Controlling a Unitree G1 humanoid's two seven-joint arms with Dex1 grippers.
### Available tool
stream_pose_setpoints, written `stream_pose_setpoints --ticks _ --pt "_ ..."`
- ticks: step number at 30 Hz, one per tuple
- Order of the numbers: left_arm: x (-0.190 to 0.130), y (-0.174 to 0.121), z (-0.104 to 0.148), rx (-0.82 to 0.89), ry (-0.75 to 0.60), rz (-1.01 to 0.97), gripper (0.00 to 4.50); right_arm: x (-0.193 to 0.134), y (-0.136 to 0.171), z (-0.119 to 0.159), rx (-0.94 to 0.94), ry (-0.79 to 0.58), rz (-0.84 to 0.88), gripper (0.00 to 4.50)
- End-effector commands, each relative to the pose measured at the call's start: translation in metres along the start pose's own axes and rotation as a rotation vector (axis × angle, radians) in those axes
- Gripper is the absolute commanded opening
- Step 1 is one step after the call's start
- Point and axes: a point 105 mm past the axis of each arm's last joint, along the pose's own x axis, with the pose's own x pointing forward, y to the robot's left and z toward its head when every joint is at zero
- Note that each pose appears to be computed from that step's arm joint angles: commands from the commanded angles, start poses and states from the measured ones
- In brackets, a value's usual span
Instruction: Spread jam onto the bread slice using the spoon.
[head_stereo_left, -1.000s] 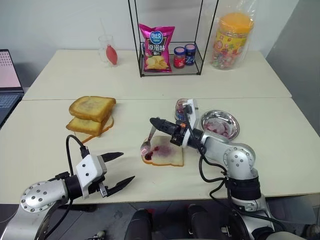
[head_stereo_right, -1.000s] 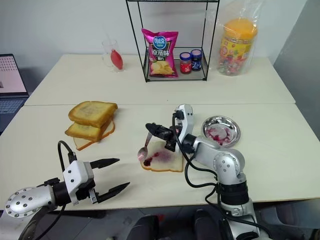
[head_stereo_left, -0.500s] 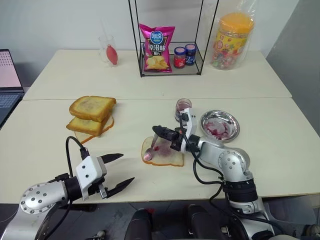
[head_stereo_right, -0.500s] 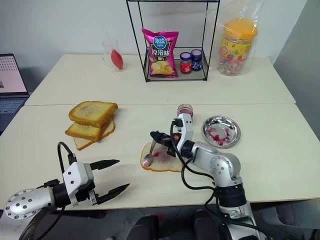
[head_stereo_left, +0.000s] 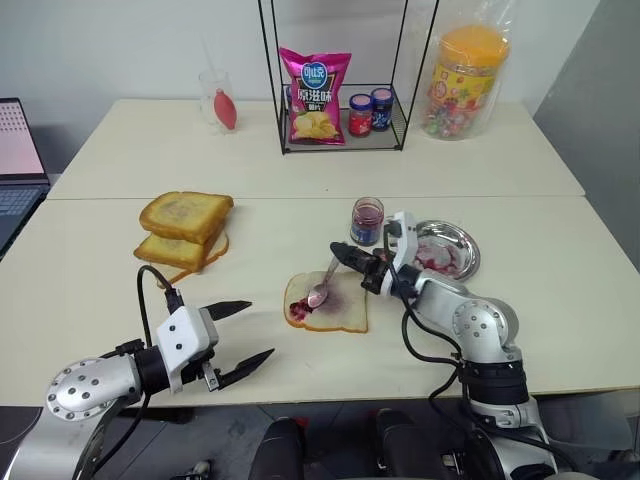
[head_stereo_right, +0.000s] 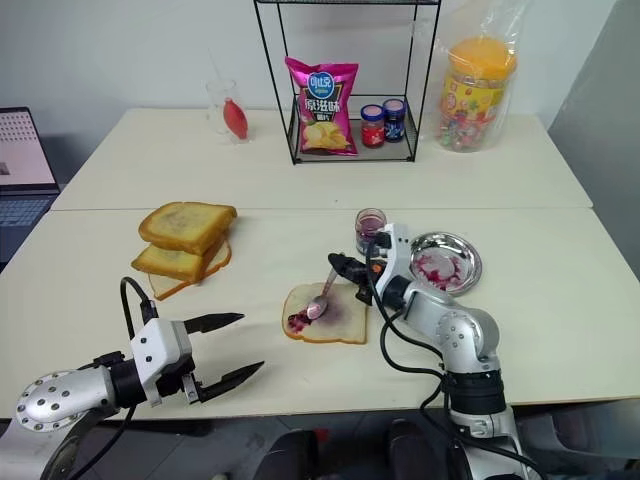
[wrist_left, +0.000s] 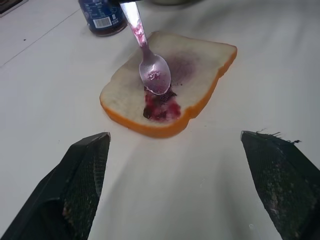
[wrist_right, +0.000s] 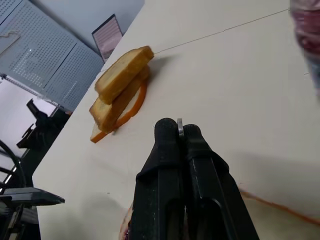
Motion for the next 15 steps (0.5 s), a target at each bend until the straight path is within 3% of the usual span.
stream_pose_setpoints --ticks 1,6,15 --pt "0.003 0.001 0.007 0.028 -0.024 0.003 4.37 -0.011 -0.002 0.011 -0.031 -0.031 -0.023 0.01" --pt "0.010 0.005 0.007 0.026 -0.038 0.027 4.37 -0.015 0.037 0.035 -0.012 -0.100 0.103 0.01" --pt "0.009 0.010 0.004 0.026 -0.024 0.032 4.37 0.018 0.046 0.006 0.048 -0.034 0.115 0.01"
